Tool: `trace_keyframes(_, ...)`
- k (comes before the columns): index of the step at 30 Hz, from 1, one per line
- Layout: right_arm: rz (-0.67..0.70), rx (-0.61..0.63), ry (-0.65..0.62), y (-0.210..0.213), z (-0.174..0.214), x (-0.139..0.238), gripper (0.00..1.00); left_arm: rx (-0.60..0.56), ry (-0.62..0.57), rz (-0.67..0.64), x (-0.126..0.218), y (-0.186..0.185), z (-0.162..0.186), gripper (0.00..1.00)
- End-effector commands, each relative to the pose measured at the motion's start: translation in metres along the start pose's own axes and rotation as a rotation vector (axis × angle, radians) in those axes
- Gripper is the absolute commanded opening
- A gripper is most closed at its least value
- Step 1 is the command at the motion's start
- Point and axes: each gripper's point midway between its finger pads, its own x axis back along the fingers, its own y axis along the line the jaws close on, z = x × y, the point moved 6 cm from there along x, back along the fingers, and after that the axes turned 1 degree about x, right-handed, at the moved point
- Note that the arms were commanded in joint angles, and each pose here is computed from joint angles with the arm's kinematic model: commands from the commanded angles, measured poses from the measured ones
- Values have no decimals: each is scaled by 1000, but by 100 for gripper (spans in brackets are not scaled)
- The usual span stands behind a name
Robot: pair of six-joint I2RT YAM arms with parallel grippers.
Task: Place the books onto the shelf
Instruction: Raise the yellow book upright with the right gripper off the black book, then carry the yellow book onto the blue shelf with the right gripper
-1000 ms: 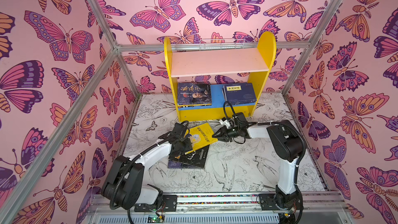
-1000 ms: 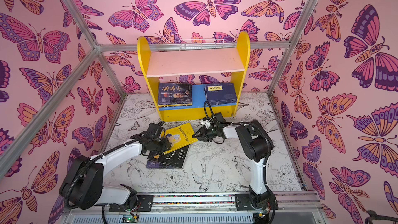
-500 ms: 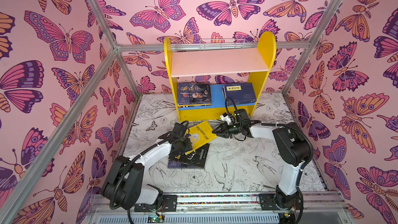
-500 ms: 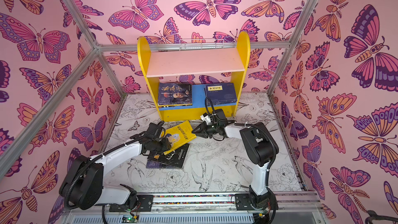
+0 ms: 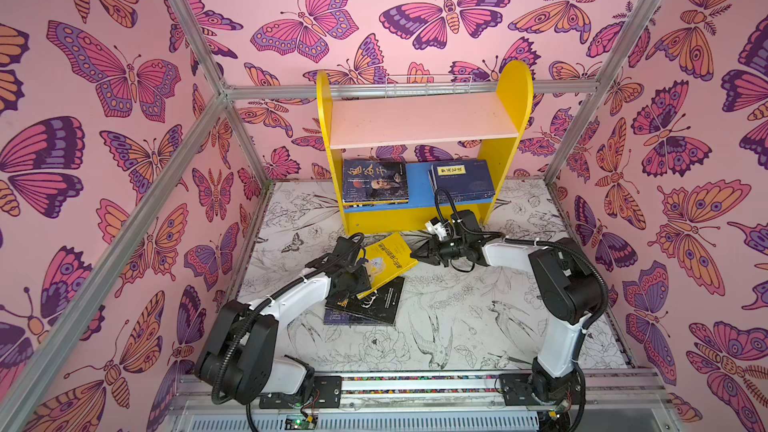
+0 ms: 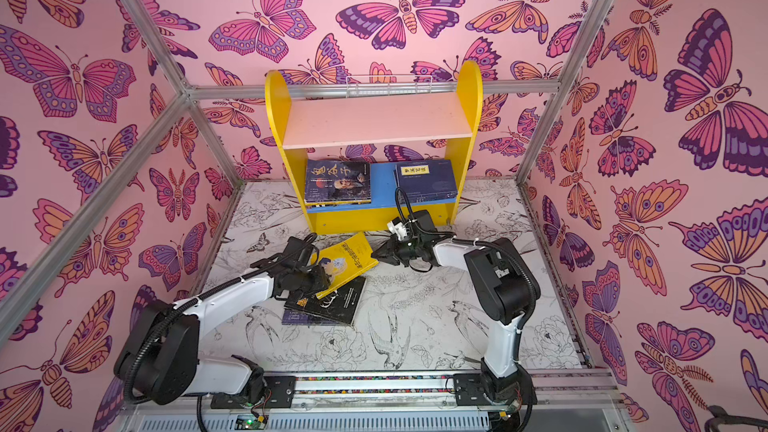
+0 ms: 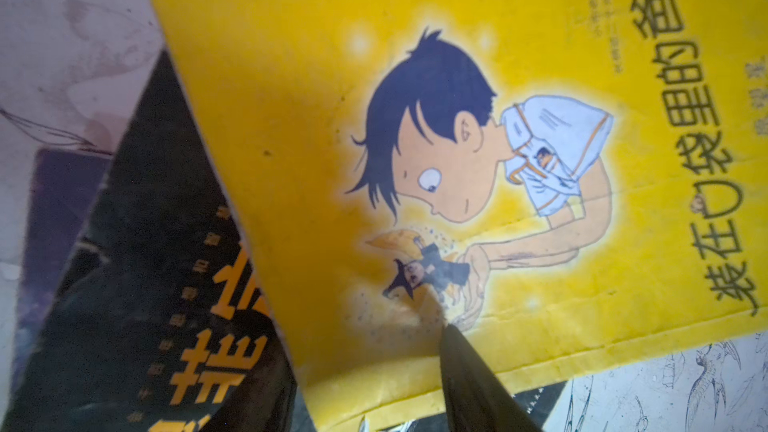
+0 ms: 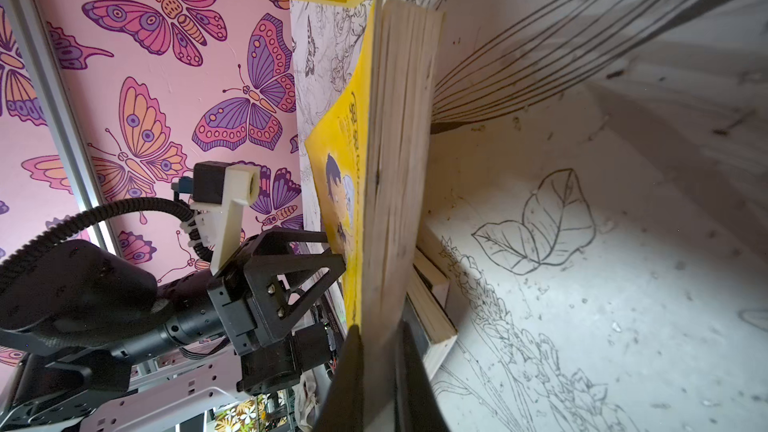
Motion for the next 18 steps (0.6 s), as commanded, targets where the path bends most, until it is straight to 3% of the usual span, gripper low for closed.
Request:
trace_keyframes(1, -95, 142, -18, 43, -3, 12, 0, -6, 139, -155, -17, 35, 35, 57)
trace_keyframes(4, -110, 195, -11, 51, 1, 19, 0, 43, 68, -120, -2, 33, 24, 66)
trace_keyframes(8, -133, 288, -4, 68, 7, 33, 0, 164, -124, -31, 35, 36, 6, 81)
trace_keyframes(13, -166, 367, -44, 92, 10, 54, 0, 336, -368, 2, 77, 59, -1, 83)
trace_keyframes(18, -257, 401, -146, 122, 1, 80, 0, 423, -435, -21, 90, 81, 7, 83)
